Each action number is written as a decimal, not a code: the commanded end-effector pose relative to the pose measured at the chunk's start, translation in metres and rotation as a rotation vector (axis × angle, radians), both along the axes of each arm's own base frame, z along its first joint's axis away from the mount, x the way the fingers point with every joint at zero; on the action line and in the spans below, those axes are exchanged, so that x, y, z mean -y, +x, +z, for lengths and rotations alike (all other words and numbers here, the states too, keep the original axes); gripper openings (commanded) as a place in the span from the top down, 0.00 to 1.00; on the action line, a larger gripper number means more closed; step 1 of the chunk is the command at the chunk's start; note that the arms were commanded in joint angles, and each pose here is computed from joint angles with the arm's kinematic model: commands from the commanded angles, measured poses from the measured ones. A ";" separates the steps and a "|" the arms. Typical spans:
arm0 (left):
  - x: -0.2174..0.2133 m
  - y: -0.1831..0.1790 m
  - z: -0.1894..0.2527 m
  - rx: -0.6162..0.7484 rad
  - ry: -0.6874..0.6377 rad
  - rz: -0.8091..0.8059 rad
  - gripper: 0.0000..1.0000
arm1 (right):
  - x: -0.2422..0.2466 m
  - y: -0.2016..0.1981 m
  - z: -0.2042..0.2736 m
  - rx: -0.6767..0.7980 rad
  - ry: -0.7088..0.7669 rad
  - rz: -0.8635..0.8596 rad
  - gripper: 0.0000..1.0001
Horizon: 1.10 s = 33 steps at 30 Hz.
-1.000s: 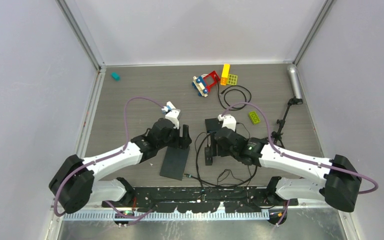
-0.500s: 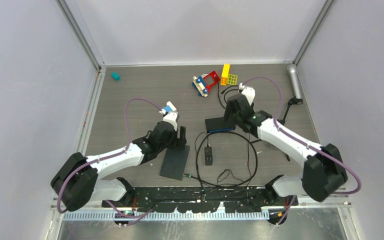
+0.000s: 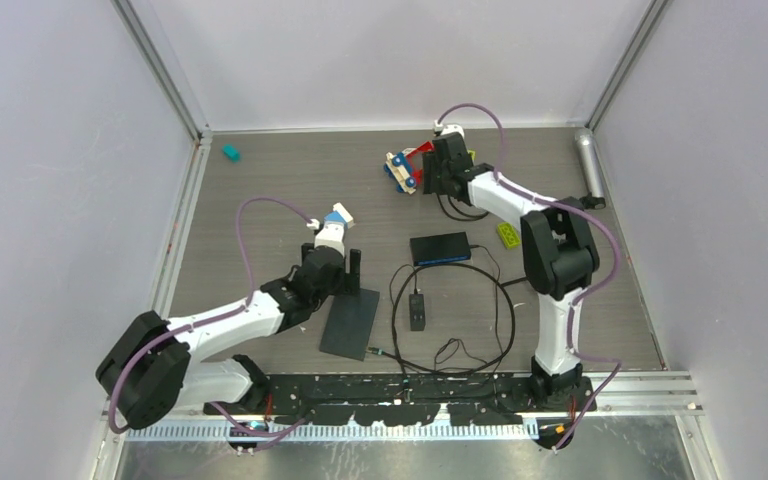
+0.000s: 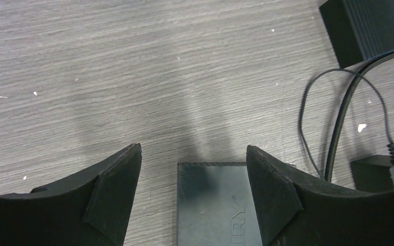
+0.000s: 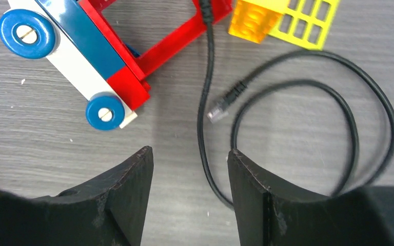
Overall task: Insert the plug into the switch port
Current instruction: Pick up the connector from the center of the board.
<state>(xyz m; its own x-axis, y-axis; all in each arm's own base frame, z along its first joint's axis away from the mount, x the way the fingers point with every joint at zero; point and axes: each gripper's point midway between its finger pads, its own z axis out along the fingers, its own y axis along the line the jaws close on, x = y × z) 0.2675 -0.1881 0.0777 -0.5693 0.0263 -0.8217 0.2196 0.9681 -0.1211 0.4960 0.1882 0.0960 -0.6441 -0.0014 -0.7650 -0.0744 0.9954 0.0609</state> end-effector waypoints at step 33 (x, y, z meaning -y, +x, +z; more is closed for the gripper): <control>-0.004 0.017 0.024 0.093 -0.005 0.054 0.23 | 0.003 0.014 0.133 0.378 0.070 0.273 0.99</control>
